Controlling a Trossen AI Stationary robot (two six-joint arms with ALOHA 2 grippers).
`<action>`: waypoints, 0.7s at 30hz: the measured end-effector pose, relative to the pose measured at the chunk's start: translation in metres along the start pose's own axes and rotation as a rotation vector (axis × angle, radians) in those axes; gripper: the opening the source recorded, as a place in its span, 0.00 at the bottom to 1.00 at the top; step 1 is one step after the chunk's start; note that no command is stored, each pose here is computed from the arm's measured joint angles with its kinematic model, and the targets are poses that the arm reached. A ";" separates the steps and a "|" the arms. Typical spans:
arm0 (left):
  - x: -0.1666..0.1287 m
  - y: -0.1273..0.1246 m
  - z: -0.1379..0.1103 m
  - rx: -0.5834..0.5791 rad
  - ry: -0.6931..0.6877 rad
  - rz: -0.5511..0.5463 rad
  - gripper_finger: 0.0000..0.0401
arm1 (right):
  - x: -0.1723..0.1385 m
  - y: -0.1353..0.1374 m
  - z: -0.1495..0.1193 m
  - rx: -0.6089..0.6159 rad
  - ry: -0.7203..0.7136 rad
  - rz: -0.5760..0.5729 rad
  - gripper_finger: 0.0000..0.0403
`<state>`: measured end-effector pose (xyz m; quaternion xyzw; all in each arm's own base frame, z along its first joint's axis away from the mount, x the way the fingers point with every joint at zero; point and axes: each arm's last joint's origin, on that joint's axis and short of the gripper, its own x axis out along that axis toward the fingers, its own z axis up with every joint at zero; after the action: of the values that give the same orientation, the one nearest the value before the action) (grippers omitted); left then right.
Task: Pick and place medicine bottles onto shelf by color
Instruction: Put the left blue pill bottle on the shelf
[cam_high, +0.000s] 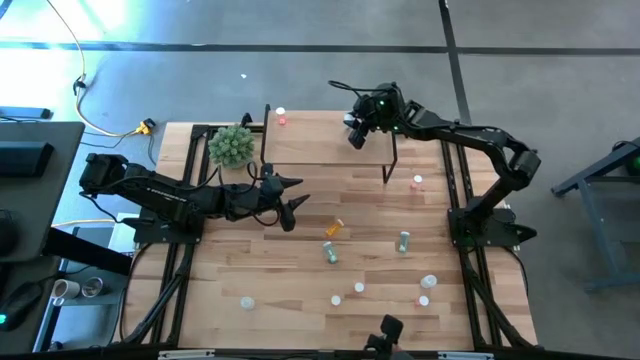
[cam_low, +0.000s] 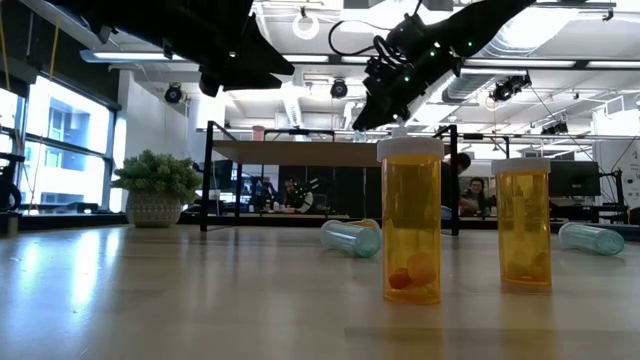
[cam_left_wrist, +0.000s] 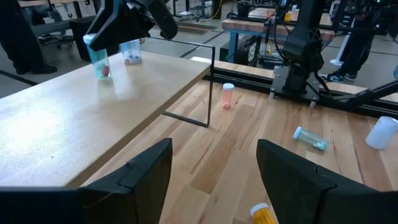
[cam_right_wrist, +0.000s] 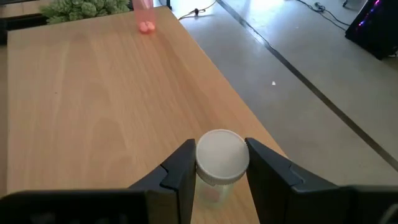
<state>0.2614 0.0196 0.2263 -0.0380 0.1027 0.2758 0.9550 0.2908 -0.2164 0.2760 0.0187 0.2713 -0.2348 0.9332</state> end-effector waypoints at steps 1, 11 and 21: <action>0.000 0.000 0.000 0.000 0.000 0.000 0.56 | 0.001 0.000 -0.001 0.000 0.003 0.001 0.27; 0.000 0.000 0.000 0.000 0.000 0.000 0.56 | 0.003 -0.001 -0.001 0.001 0.007 -0.020 0.27; 0.000 0.000 0.000 0.000 0.001 0.000 0.56 | 0.003 -0.001 -0.002 0.000 0.010 -0.022 0.29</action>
<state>0.2614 0.0196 0.2262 -0.0379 0.1032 0.2758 0.9549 0.2918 -0.2178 0.2731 0.0171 0.2760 -0.2448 0.9293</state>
